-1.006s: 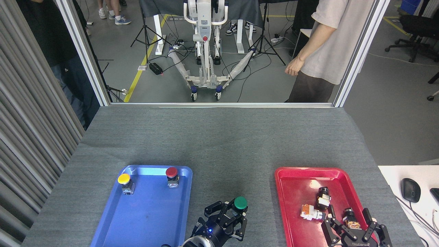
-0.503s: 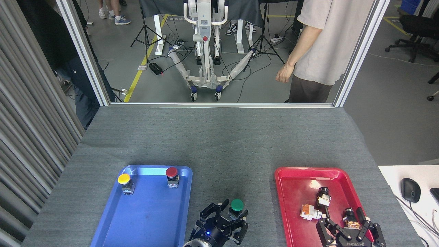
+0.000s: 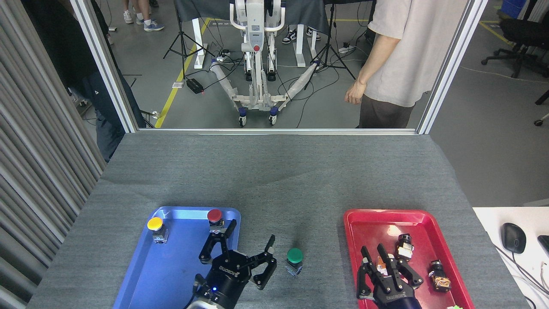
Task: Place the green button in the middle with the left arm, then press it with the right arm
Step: 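Open the left gripper and withdraw it toward the blue tray, then move the right gripper from the red tray above the green button, then press down on the green button with the right gripper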
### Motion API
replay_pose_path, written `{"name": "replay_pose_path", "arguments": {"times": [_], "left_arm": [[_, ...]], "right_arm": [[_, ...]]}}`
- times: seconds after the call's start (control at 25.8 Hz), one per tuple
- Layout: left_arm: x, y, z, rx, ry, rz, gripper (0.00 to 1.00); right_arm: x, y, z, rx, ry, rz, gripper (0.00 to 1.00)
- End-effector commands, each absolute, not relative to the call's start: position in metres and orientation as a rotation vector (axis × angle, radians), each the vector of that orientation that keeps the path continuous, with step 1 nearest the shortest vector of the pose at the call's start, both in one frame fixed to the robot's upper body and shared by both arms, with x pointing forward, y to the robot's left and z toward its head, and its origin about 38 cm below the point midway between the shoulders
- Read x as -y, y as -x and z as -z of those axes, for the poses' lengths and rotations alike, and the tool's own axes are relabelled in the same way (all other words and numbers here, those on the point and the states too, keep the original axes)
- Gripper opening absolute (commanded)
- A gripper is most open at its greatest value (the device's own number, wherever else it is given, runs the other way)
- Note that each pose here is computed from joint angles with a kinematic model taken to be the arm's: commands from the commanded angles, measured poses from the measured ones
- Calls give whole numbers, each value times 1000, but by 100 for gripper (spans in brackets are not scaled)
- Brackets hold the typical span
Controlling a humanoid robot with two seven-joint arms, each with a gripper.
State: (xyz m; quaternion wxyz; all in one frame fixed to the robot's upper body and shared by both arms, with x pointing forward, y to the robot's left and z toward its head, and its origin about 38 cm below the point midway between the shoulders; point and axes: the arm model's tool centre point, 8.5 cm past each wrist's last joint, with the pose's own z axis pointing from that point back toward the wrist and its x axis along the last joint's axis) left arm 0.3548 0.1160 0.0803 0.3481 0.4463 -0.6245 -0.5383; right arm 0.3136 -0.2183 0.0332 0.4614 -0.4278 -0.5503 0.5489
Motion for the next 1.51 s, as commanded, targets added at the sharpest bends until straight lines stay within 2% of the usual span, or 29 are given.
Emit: {"name": "replay_pose_path", "arguments": {"times": [0.0, 0.15, 0.39, 0.66, 0.77, 1.01, 1.16, 1.39, 1.47], "left_arm": [[-166, -350, -84, 1459, -1197, 1373, 100], [-189, -352, -67, 1376, -1142, 1378, 100], [-192, -352, -67, 1370, -1149, 1366, 100], [-198, -355, -72, 1363, -1167, 1340, 100], [-199, -358, -74, 1364, -1173, 1339, 100], [-202, -356, -72, 1352, -1171, 1340, 100], [-202, -357, -70, 1349, -1167, 1341, 100], [-200, -357, -70, 1354, -1163, 1341, 100], [-200, -357, -70, 1355, -1162, 1342, 100]], "right_arm": [[175, -315, -32, 1406, 1025, -1464, 0], [132, -327, -32, 1405, 995, -1469, 0], [108, -346, -16, 1363, 943, -1506, 0], [89, -341, -5, 1365, 881, -1530, 0], [86, -341, -4, 1364, 873, -1531, 0], [85, -344, 19, 1307, 833, -1563, 0], [88, -344, 24, 1282, 837, -1557, 0], [87, -347, 16, 1303, 848, -1531, 1], [82, -352, 6, 1331, 857, -1505, 5]]}}
